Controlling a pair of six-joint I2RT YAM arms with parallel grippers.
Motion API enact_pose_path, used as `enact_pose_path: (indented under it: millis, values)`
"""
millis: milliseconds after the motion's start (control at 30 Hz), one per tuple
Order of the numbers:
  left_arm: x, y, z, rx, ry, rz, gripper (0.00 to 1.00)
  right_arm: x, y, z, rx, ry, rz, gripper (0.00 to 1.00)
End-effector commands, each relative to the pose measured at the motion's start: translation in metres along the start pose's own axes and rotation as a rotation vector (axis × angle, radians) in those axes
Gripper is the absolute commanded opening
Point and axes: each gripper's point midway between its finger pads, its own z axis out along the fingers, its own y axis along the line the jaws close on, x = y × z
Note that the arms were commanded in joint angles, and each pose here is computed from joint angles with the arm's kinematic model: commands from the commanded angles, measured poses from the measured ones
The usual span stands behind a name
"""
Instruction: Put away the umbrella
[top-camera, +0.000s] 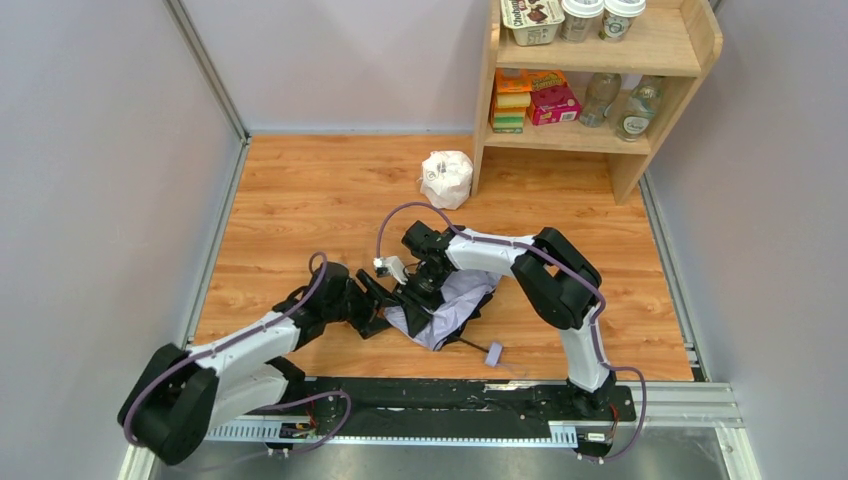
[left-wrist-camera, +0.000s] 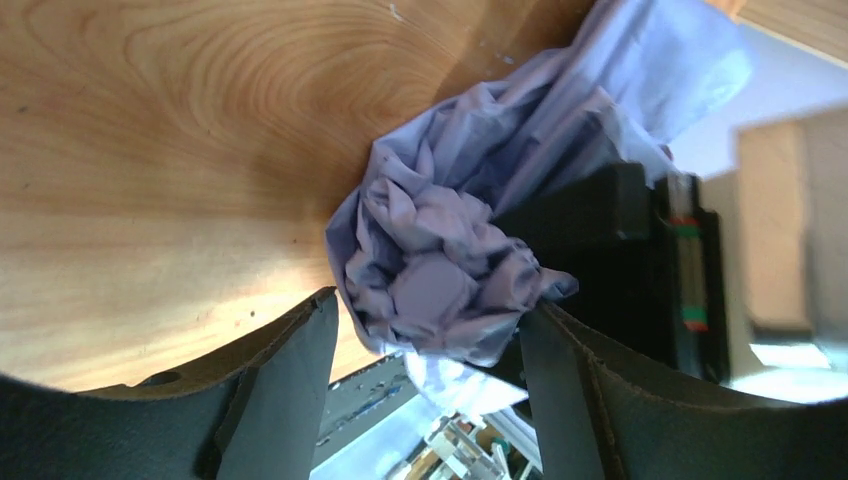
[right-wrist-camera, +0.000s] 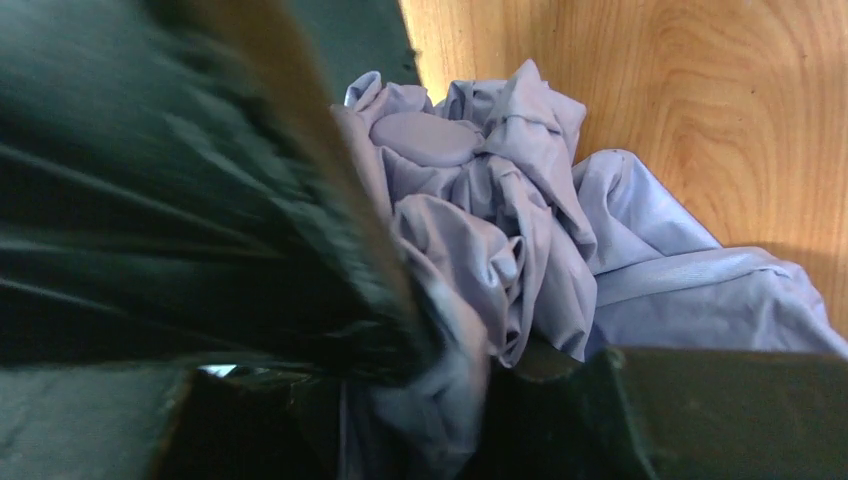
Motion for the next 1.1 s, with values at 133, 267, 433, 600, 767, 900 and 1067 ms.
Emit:
enact_pose_path:
  millis: [133, 267, 433, 600, 767, 900, 1067]
  values:
    - [0.012, -0.023, 0.037, 0.036, 0.058, 0.064, 0.71, -0.014, -0.074, 0.018, 0.217, -0.033, -0.231, 0.00]
    - [-0.001, 0.006, 0.042, -0.003, -0.024, 0.075, 0.42, -0.017, -0.068, 0.018, 0.196, -0.053, -0.247, 0.00]
    - [-0.004, 0.022, 0.041, -0.062, -0.039, 0.140, 0.10, -0.017, -0.070, 0.016, 0.217, -0.066, -0.232, 0.03]
    - [-0.001, 0.042, 0.042, -0.109, -0.020, 0.135, 0.00, -0.030, -0.074, -0.001, 0.302, -0.121, -0.171, 0.39]
    - [-0.001, 0.060, 0.038, -0.159, -0.027, 0.134, 0.00, -0.052, -0.067, -0.053, 0.507, -0.207, -0.107, 0.69]
    - [-0.003, 0.070, 0.034, -0.192, -0.040, 0.126, 0.00, -0.071, -0.034, -0.110, 0.609, -0.304, -0.089, 1.00]
    - [0.000, 0.072, 0.033, -0.199, -0.032, 0.106, 0.00, -0.059, -0.014, -0.154, 0.769, -0.382, -0.032, 1.00]
